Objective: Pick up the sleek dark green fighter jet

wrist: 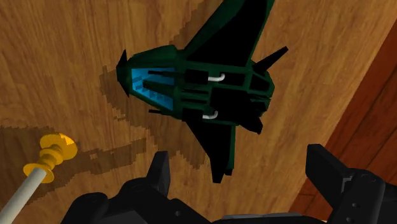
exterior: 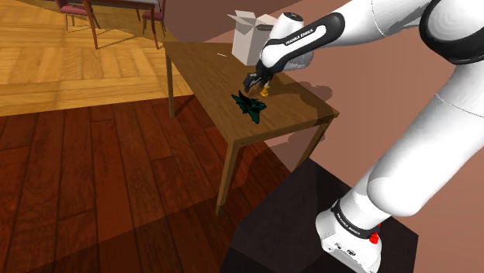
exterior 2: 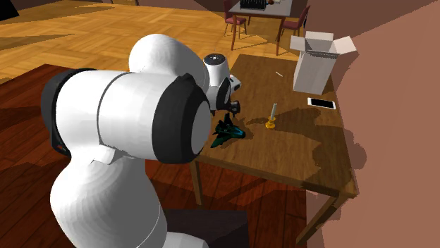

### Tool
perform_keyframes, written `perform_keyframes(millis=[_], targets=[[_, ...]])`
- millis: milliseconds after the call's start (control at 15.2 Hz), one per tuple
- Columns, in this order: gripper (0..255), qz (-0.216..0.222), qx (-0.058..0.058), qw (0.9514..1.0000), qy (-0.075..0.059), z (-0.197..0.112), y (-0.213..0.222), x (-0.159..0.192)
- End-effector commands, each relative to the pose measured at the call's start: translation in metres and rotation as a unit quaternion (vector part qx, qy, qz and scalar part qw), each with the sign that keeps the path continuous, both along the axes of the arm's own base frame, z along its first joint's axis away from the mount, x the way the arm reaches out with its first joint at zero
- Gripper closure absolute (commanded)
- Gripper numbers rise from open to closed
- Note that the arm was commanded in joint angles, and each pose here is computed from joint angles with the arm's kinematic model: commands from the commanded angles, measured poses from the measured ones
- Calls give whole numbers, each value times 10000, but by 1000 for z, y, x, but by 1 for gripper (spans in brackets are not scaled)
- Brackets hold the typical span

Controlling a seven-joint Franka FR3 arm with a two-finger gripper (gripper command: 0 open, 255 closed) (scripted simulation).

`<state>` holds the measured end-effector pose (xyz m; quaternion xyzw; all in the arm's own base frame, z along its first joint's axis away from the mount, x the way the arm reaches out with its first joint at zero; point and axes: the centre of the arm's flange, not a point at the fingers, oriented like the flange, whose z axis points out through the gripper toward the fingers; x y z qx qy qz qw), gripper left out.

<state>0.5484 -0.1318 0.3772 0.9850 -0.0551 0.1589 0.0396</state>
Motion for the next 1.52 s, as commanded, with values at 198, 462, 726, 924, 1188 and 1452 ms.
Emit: perform_keyframes(millis=[198,462,726,924,1188,1452], targets=[[0,21,34,9998,-172,-37,-21,49],[0,26,43,9998,-211,-57,-26,60],[0,26,43,9998,-211,-78,-26,60],[0,26,43,9998,-211,-86,-26,60],[255,26,43,9998,-211,-87,-26,61],[255,26,43,9998,-211,-87,-26,60]])
